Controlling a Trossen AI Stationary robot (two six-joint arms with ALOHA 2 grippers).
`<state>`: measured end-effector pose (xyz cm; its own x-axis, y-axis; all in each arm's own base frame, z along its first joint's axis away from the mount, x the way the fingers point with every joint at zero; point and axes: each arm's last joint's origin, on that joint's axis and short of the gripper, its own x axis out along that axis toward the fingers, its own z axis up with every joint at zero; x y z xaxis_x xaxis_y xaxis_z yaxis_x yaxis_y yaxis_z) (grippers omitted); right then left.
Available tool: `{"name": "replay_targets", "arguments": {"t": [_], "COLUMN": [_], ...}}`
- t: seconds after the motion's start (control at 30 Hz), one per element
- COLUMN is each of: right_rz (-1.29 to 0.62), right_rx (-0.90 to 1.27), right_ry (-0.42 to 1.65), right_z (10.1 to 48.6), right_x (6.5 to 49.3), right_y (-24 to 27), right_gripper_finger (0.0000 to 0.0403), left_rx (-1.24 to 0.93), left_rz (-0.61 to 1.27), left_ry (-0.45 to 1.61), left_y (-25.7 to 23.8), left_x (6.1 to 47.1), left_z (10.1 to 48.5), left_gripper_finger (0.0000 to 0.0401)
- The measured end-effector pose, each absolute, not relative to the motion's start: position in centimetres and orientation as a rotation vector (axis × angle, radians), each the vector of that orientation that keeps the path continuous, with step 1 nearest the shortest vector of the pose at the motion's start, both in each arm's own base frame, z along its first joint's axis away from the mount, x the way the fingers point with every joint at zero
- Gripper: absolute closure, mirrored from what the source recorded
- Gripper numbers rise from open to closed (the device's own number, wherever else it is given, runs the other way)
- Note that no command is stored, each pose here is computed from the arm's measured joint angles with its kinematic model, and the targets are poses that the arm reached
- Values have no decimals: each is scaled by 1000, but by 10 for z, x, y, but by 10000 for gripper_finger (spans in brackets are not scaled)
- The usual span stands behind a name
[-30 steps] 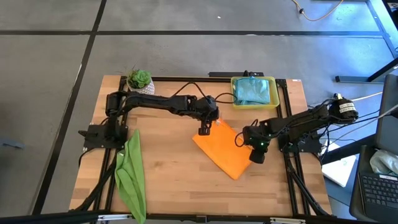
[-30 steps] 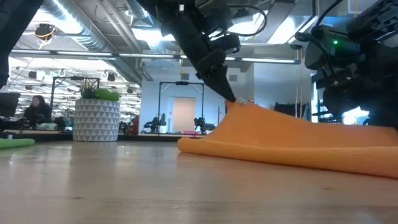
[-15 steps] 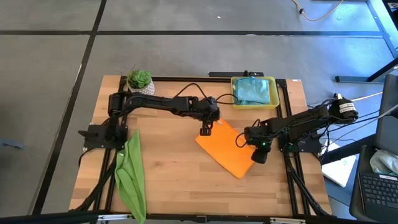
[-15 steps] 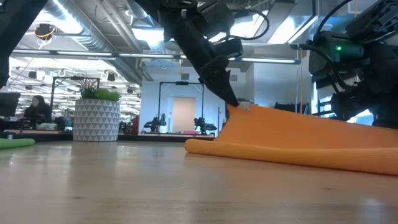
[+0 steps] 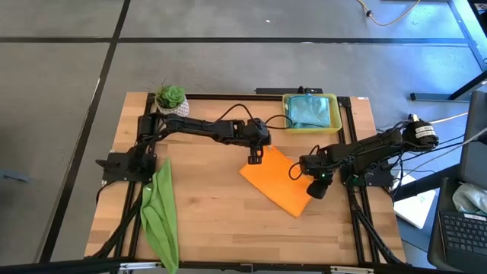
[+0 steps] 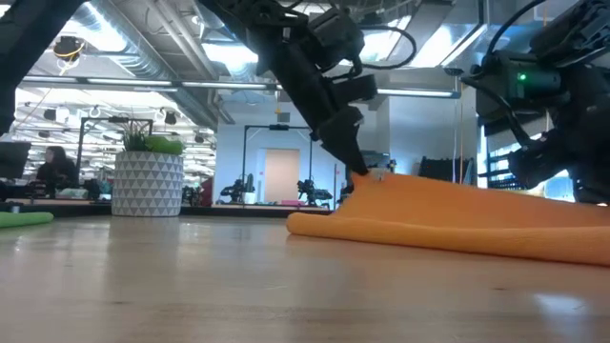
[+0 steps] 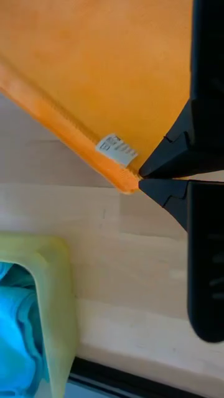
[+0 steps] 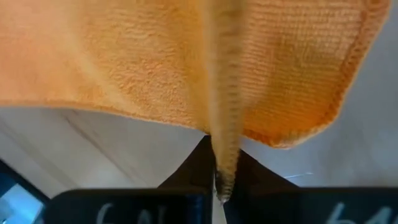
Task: Fold microfiber towels
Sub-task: Fold the orange microfiber towel
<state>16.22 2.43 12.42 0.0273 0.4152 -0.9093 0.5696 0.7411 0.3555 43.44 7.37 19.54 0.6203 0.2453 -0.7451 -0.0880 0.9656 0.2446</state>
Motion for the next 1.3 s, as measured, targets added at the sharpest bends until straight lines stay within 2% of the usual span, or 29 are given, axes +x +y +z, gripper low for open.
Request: {"name": "replay_targets", "arguments": {"t": [0.47,0.87,0.97,1.07,1.17,1.3], "right_rz": [-152,-119,-160,-219,-318,-349], "right_rx": [849,882,794,690,672,667], "right_ry": [1612,1707,1597,1379,1219,1257], "right_z": [124,134,152,174,179,162], "right_x": [161,150,153,158,160,156], "right_y": [25,26,24,22,19,18], "right_gripper_finger": [329,342,350,362,377,397], "left_rx": [176,174,174,173,173,173], "left_rz": [162,145,144,144,145,144], "left_ry": [881,877,877,877,877,877], "left_y": [76,75,75,74,75,74], "left_x": [434,434,434,434,434,434], "left_z": [195,195,195,195,195,195], "left_gripper_finger": [401,401,401,401,401,401]}}
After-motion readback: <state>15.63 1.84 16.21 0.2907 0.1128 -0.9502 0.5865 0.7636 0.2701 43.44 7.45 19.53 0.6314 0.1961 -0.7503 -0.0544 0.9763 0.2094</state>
